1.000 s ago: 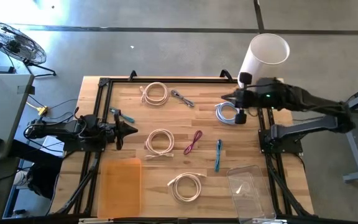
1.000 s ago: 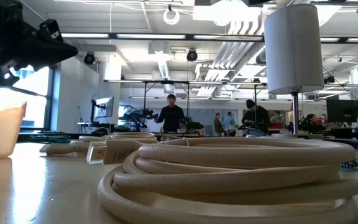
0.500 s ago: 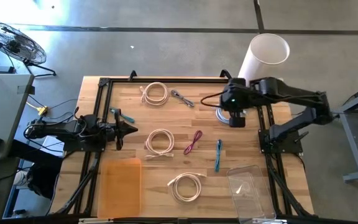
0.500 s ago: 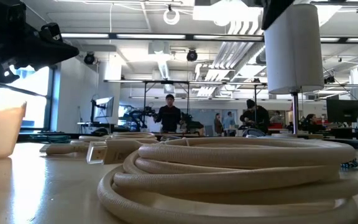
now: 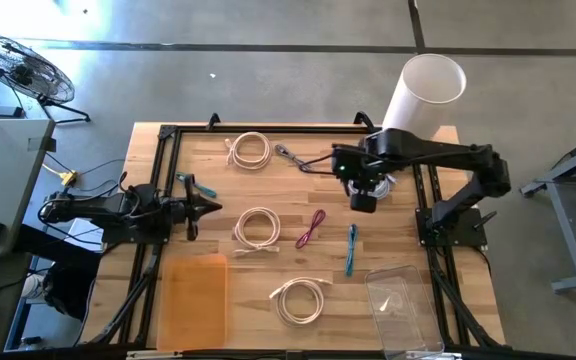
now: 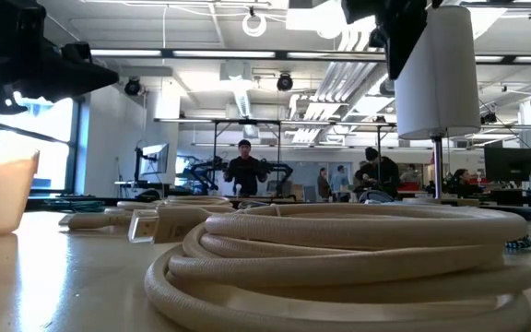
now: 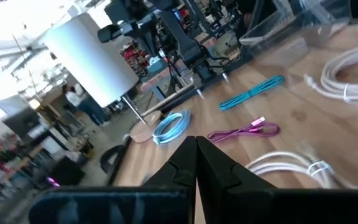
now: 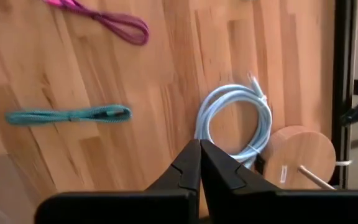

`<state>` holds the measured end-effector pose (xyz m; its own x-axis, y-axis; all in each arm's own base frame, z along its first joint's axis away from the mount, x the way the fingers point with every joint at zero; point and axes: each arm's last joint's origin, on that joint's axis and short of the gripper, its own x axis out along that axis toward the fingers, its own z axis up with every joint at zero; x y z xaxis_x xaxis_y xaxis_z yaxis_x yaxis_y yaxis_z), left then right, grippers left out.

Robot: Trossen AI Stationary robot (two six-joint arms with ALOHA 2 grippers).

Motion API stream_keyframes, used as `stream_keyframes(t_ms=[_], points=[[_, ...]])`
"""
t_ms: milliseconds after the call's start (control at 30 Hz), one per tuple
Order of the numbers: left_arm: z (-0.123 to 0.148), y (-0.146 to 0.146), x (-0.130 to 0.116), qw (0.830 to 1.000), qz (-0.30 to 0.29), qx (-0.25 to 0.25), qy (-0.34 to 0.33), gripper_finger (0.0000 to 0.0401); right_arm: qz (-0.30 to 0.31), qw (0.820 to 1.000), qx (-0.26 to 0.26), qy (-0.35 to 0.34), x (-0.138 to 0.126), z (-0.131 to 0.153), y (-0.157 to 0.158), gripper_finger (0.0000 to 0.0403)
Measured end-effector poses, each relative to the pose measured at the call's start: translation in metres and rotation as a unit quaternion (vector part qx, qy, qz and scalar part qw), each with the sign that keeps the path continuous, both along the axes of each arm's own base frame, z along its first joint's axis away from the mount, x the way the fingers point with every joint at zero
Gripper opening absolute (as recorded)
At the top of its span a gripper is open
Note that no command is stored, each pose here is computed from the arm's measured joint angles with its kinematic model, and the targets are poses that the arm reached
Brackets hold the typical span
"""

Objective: Pick & Place USB Port
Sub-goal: Put the light blue HDMI cable into the orange bin

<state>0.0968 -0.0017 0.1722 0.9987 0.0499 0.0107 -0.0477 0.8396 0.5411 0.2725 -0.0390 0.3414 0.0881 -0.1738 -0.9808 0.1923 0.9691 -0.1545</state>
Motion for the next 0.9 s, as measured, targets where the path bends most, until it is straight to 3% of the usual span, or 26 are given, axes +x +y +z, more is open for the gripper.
stream_keyframes(t_ms=[67,233,400,567,900], points=[[0.008,-0.001,-0.002,1.0,-0.011,-0.015,0.0,0.0,0.0,1.0,0.0,0.01,0.005,-0.005,0.0,0.0017],[0.062,-0.002,-0.02,0.996,-0.051,-0.027,-0.062,0.0,0.002,1.0,0.006,0.017,0.016,-0.015,-0.001,0.0057],[0.089,0.001,-0.032,0.999,-0.016,-0.042,-0.02,0.0,-0.002,1.0,0.006,0.03,0.016,-0.037,-0.002,0.0096],[0.091,0.0,-0.024,0.999,-0.011,-0.041,0.026,0.0004,-0.034,0.997,-0.021,0.07,0.009,-0.069,-0.01,0.0137],[0.086,0.0,0.004,0.996,0.01,-0.041,0.078,0.0057,-0.026,0.998,-0.029,0.048,0.006,-0.124,-0.025,0.0216]])
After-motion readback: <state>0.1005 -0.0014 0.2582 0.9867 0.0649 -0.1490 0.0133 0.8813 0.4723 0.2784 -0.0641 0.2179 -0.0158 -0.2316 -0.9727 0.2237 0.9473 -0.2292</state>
